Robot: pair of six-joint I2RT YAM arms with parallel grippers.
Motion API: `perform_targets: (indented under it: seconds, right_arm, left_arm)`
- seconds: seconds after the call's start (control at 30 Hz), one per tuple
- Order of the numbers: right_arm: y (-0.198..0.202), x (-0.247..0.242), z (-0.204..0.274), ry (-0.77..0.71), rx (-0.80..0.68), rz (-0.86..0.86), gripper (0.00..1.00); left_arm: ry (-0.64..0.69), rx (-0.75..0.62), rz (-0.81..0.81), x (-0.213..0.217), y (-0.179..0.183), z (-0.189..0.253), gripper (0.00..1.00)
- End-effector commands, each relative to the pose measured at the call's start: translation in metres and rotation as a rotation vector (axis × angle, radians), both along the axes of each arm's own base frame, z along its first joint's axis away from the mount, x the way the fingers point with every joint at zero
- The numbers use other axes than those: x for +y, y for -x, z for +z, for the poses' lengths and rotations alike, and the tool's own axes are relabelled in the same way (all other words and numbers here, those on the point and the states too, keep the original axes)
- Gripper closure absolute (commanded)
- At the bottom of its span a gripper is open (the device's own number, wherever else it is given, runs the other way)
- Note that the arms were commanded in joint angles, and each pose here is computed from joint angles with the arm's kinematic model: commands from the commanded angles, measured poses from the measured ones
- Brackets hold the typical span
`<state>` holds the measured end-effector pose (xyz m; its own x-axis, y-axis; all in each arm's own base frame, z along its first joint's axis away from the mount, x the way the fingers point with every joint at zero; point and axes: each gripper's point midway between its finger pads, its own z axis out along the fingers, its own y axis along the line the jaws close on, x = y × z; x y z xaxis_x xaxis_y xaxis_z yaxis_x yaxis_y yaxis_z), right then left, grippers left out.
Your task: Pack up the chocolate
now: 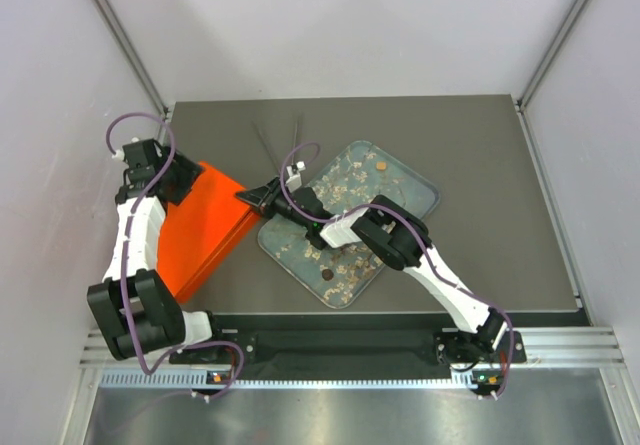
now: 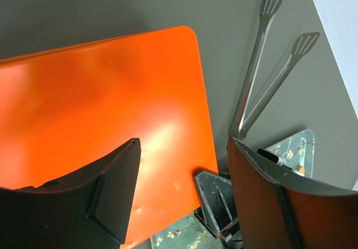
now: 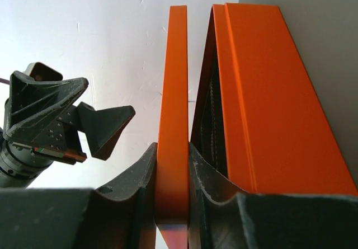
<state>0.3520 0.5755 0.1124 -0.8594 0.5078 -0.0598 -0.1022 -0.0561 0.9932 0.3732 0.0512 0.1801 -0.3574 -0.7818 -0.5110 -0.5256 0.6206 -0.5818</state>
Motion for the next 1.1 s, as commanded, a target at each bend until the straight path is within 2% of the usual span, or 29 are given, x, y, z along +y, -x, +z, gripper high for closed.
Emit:
perform_targets:
  seconds: [0.0, 0.8, 1.07]
  right_arm:
    - [0.0, -0.004, 0.045, -0.133, -0.067, -0.018, 1.0]
    - [0.002, -0.003, 0.037, -0.083, -0.089, -0.019, 1.0]
    - [0.005, 0.0, 0.033, -0.05, -0.094, -0.03, 1.0]
  left_arm:
    - [-0.051, -0.021, 0.004, 0.008, -0.001, 0.002, 0.32]
    - [-0.066, 0.007, 0.005, 0.011, 0.003, -0.007, 0.33]
    - [-0.028, 0.005, 0.032, 0.02, 0.005, -0.019, 0.34]
